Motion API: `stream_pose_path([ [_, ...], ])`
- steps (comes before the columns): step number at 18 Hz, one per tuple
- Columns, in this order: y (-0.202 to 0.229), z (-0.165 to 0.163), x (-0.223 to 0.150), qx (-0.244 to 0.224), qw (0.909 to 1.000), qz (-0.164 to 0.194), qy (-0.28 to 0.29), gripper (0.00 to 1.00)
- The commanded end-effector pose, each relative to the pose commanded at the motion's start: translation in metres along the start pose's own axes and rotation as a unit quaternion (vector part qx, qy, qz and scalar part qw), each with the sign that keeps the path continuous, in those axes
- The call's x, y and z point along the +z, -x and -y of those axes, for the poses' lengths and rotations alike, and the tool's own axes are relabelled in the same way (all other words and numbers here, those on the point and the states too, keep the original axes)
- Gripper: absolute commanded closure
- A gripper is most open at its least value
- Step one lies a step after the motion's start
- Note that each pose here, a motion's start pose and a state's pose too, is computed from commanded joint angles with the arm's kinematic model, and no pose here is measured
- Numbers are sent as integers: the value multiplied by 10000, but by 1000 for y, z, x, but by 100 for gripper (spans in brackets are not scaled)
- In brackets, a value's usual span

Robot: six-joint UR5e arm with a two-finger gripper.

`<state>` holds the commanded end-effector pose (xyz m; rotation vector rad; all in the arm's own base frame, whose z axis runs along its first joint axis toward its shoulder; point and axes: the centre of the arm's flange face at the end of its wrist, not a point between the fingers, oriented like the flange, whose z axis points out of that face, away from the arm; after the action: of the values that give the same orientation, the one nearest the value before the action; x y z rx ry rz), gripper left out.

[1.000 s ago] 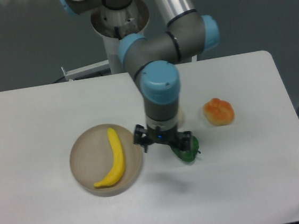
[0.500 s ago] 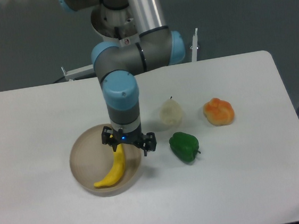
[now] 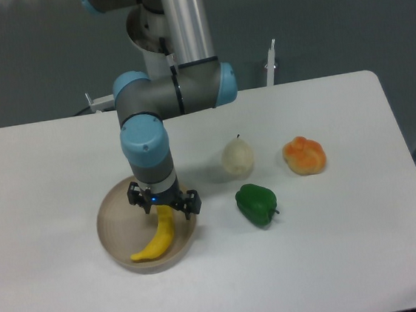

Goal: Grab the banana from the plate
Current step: 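Lower the gripper and close it on the banana's middle, then lift the banana off the plate and carry it toward the green pepper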

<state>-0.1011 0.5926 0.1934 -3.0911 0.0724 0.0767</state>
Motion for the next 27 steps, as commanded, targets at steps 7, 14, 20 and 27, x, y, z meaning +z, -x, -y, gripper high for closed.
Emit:
stream_pose_path([
  [7,2,-1,0,38,10000,53,34,54],
  [14,2,-1,-4,52,10000,31,-27,62],
  [20,22,-2,-57,291,9986,269,-362,62],
  [27,143,-15,-128,611,9942,682,-567,62],
])
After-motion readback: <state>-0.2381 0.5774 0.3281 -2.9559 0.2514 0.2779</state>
